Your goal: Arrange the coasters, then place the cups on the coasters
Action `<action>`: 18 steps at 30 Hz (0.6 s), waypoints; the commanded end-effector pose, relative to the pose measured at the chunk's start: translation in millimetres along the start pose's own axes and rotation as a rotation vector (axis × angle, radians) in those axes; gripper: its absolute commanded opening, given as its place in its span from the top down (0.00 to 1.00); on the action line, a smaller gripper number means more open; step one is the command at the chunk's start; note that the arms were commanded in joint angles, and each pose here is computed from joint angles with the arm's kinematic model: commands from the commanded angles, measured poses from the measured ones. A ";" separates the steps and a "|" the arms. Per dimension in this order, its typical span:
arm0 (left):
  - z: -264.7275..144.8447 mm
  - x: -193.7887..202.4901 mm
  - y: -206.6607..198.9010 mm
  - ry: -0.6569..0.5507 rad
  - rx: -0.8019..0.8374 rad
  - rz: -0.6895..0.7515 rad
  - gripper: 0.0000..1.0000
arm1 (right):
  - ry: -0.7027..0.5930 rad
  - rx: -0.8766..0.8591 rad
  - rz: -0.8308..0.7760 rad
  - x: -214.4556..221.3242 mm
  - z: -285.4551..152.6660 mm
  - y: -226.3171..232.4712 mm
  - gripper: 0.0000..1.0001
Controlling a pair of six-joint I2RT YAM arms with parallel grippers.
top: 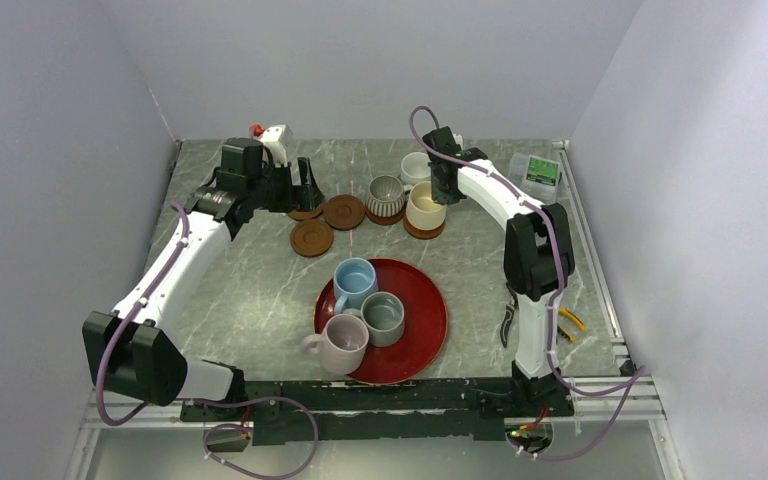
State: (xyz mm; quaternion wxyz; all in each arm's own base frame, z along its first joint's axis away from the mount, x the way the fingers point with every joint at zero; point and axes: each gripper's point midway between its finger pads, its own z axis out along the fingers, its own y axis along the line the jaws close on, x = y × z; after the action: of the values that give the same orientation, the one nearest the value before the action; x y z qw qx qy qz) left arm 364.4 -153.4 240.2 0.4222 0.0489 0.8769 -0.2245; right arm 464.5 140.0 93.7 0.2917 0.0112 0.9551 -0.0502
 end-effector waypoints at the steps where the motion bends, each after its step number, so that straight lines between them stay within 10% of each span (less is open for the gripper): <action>1: -6.0 -18.8 -10.3 -0.048 0.031 0.027 0.10 | -0.100 -0.030 0.041 -36.7 -14.9 5.7 1.00; 18: -6.3 -18.5 -10.3 -0.049 0.031 0.028 0.10 | -0.078 -0.022 0.042 -28.3 -9.4 6.7 1.00</action>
State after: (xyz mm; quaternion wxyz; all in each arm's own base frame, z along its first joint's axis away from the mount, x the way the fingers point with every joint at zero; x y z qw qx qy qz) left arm 364.5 -153.4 240.2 0.4224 0.0491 0.8768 -0.2245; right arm 461.9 139.0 84.5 0.2782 0.0096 0.9589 -0.0554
